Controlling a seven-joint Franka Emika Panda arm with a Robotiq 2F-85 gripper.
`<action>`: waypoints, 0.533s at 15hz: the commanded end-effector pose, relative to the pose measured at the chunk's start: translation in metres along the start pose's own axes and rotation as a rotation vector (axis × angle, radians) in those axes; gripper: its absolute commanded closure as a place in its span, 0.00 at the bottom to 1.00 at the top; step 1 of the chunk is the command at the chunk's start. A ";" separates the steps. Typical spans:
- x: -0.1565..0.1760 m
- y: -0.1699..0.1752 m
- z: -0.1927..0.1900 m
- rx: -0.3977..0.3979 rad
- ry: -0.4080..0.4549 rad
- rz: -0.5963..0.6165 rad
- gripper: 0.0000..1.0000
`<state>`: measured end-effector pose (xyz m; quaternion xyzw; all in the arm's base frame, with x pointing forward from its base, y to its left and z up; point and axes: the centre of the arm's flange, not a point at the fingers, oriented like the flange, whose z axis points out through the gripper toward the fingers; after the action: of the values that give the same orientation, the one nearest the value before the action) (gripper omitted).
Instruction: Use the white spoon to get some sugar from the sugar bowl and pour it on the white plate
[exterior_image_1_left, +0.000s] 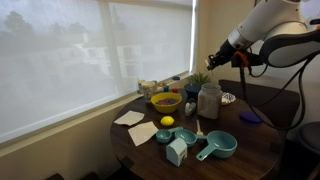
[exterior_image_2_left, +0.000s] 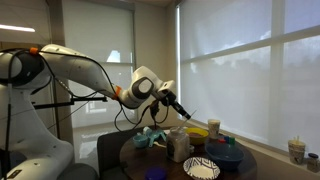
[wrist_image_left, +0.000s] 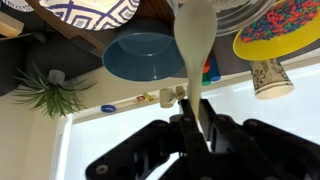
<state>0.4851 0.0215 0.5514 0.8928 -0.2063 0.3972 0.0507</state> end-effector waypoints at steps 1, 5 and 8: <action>-0.004 -0.023 0.013 -0.011 0.026 0.083 0.97; -0.010 -0.034 0.019 0.021 0.039 0.127 0.97; -0.013 -0.034 0.023 0.010 0.059 0.142 0.97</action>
<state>0.4951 0.0480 0.5369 0.8755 -0.2554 0.4096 0.0241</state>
